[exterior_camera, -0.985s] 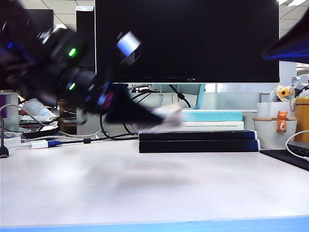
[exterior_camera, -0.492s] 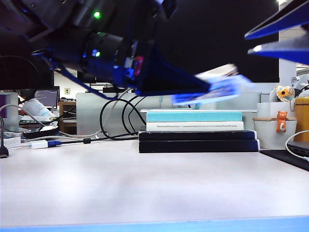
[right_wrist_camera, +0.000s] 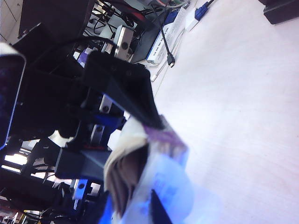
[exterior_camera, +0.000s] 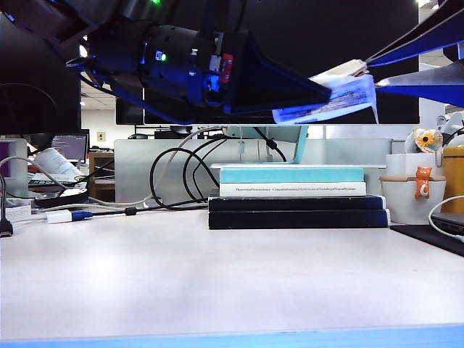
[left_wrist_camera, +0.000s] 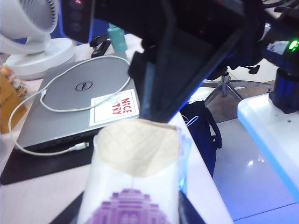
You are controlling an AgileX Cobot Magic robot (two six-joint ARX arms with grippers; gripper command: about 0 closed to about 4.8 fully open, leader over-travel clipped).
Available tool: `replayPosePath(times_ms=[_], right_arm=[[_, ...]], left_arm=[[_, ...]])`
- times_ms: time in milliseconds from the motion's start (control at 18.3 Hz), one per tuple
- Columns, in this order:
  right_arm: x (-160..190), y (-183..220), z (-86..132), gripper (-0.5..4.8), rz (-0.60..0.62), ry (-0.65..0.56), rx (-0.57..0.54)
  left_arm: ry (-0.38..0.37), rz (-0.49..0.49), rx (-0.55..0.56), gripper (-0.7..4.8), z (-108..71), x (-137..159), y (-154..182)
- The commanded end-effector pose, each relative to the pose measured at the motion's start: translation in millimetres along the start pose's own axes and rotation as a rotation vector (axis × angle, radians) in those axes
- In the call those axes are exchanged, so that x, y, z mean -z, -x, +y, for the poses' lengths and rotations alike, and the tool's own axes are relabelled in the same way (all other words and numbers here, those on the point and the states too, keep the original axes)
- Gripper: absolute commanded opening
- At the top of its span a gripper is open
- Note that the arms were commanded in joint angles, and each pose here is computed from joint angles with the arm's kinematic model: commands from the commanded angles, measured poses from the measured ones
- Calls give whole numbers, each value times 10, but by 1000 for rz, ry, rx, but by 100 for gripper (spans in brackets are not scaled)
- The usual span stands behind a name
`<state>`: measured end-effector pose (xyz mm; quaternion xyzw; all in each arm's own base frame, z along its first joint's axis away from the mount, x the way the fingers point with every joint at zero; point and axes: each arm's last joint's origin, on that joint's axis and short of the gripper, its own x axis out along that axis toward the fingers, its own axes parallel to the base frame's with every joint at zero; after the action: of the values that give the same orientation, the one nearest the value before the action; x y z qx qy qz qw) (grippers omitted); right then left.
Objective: Pick up a packet of tissues from the table with the left hand, then take a tissue from it with the right hand.
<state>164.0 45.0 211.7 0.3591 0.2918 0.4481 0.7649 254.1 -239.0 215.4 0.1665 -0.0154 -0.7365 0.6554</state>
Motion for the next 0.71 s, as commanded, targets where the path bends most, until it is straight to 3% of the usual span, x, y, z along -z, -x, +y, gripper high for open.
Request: replayPosePath(times_ms=[55,547,711], right_arm=[[-19,0,21,108,-7,20,-6],[-23,0,43,104,16,23,-46],[-20,0,40,104,18,15,-44]], left_arm=[[13,6,7,243,-6,-3,-3],[26,22,24,242,-61,10,-83],[-10,-5,31,242,-78,-37,-134]])
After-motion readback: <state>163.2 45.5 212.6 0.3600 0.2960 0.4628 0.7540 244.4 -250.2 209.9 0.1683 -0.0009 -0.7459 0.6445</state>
